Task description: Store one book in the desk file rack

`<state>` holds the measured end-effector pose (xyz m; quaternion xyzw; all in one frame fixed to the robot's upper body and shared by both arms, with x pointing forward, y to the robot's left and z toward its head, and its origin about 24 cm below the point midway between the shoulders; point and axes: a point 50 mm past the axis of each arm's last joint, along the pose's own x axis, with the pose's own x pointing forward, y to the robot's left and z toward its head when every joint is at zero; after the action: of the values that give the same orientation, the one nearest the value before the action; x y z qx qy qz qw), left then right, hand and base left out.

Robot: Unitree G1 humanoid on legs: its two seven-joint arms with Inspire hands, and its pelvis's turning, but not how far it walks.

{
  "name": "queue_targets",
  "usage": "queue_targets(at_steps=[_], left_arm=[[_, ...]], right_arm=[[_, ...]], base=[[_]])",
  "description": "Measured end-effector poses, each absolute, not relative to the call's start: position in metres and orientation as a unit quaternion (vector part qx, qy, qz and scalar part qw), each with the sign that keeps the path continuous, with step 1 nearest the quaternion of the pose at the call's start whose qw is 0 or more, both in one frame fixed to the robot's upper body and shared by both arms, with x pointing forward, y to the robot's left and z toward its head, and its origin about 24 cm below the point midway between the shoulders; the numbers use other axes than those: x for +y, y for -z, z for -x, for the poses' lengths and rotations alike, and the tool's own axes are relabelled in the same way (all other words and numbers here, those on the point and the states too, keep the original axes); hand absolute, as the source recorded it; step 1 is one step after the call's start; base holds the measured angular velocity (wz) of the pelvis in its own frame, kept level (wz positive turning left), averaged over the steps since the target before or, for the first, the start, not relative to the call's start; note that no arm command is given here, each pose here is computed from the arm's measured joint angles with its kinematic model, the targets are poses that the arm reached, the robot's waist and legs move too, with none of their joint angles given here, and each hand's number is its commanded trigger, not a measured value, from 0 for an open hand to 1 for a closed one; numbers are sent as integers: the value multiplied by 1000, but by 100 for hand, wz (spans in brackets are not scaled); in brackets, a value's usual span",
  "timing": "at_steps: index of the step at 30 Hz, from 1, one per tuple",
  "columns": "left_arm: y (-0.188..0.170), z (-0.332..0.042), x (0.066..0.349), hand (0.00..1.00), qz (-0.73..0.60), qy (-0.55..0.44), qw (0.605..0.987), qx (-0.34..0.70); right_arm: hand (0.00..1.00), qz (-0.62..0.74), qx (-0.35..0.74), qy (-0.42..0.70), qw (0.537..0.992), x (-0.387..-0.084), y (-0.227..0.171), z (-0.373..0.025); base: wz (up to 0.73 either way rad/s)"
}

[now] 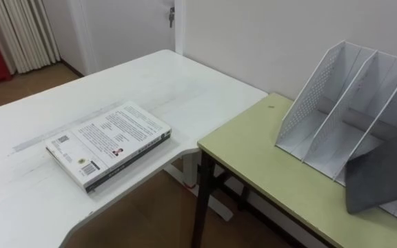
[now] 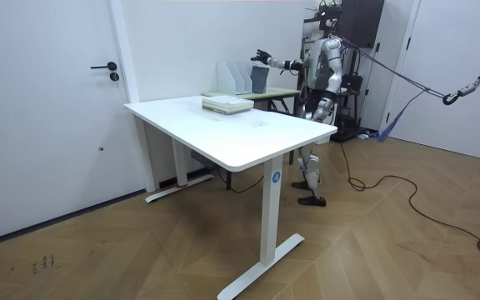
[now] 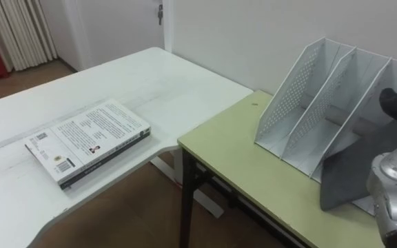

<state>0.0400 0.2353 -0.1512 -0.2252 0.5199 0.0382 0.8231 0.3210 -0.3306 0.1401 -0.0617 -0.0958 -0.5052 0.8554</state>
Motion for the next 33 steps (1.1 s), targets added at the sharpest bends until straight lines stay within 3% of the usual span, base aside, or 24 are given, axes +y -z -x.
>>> queue_targets(at_steps=[16,27,33], left_arm=[[150,-41,239,0,201,-34,832,516],[149,-41,241,0,200,-42,836,509],[148,-40,244,0,199,-50,841,500]], right_arm=[[0,-2,-334,489,806,-316,-254,-307],[0,-43,-452,445,772,-298,-295,-279],[0,-28,-508,435,743,-302,-293,-240]], base=[[0],[-7],[-9]])
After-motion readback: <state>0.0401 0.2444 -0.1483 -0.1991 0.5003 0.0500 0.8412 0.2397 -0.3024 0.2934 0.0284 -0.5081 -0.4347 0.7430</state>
